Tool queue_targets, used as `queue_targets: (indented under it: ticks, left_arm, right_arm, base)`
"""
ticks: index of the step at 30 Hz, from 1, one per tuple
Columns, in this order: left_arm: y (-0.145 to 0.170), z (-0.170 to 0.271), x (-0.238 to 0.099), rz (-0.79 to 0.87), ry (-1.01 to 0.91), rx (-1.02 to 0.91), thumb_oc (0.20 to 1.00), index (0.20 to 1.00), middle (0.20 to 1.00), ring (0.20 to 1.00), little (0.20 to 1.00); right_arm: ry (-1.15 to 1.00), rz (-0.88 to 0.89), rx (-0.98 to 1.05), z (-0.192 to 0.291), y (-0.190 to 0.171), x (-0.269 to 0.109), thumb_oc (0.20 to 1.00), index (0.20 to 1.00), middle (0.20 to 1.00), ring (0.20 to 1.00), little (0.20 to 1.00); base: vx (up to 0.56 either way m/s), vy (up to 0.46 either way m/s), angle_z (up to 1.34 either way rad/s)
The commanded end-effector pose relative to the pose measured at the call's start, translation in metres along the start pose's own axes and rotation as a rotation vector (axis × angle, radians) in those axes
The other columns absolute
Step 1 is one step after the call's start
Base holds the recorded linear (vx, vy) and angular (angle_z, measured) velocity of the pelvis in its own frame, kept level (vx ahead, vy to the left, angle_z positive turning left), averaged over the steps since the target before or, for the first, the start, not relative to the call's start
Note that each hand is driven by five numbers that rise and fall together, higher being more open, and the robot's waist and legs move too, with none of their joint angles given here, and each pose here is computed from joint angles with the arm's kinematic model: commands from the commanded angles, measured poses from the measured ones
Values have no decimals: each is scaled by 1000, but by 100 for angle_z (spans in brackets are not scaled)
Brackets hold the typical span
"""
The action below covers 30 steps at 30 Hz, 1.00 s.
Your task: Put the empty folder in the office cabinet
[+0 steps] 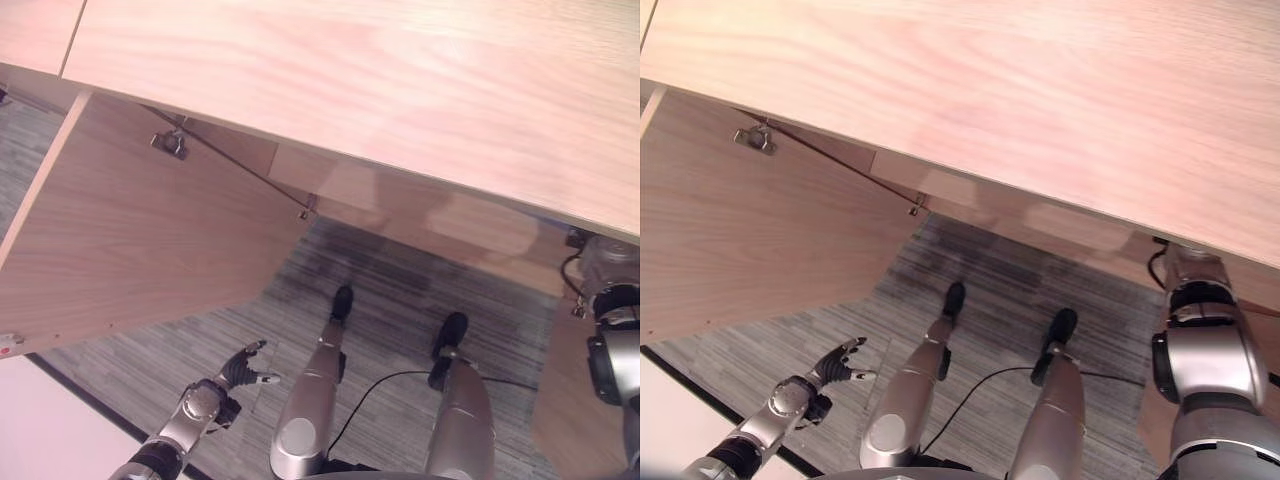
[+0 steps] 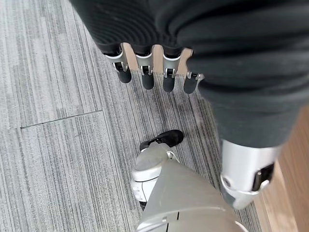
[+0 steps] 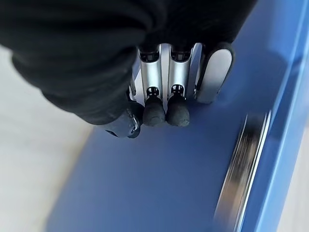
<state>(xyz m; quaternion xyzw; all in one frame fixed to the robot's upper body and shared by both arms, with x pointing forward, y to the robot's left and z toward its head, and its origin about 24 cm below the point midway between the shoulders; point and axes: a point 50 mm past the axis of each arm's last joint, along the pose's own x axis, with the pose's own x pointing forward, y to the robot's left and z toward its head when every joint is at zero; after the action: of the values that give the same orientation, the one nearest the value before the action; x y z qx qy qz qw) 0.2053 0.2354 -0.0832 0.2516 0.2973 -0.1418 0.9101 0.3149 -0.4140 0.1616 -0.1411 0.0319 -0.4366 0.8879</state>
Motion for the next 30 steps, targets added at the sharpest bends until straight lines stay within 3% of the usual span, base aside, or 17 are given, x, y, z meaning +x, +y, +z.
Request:
queue_targets:
  ticks: [1, 8, 15, 25, 27, 29, 30]
  left_arm:
    - [5, -26, -15, -5, 81, 22, 1000, 1000, 1000, 1000, 1000]
    - [12, -30, -20, -28, 96, 60, 1000, 1000, 1000, 1000, 1000]
    - [13, -34, -21, -30, 111, 55, 1000, 1000, 1000, 1000, 1000]
    - [9, -45, -20, 9, 168, 13, 1000, 1000, 1000, 1000, 1000]
    - [4, -48, -19, 47, 182, -41, 1000, 1000, 1000, 1000, 1000]
    - [4, -49, -18, 58, 190, -49, 1000, 1000, 1000, 1000, 1000]
    - [0, -49, -16, 80, 196, -76, 1000, 1000, 1000, 1000, 1000]
  right_arm:
    - [92, -62, -71, -22, -29, 2, 200, 200, 200, 200, 200]
    - [-99, -146, -108, 55, -65, 19, 200, 200, 200, 200, 200]
    - [-236, -145, -102, 108, -65, 19, 200, 200, 200, 200, 200]
    - [-388, 74, 182, 130, 8, -1, 200, 200, 200, 200, 200]
    - [-521, 218, 297, 115, 44, -32, 200, 200, 200, 200, 200]
    - [-544, 244, 310, 103, 48, -43, 200, 200, 200, 200, 200]
    - [-576, 317, 332, 77, 56, -67, 200, 200, 200, 200, 200]
  base:
    - [-6, -2, -3]
    - [-8, -3, -4]
    - [-4, 1, -1]
    - [-3, 3, -2]
    - [-1, 21, -6]
    - [6, -4, -5]
    - [0, 0, 0]
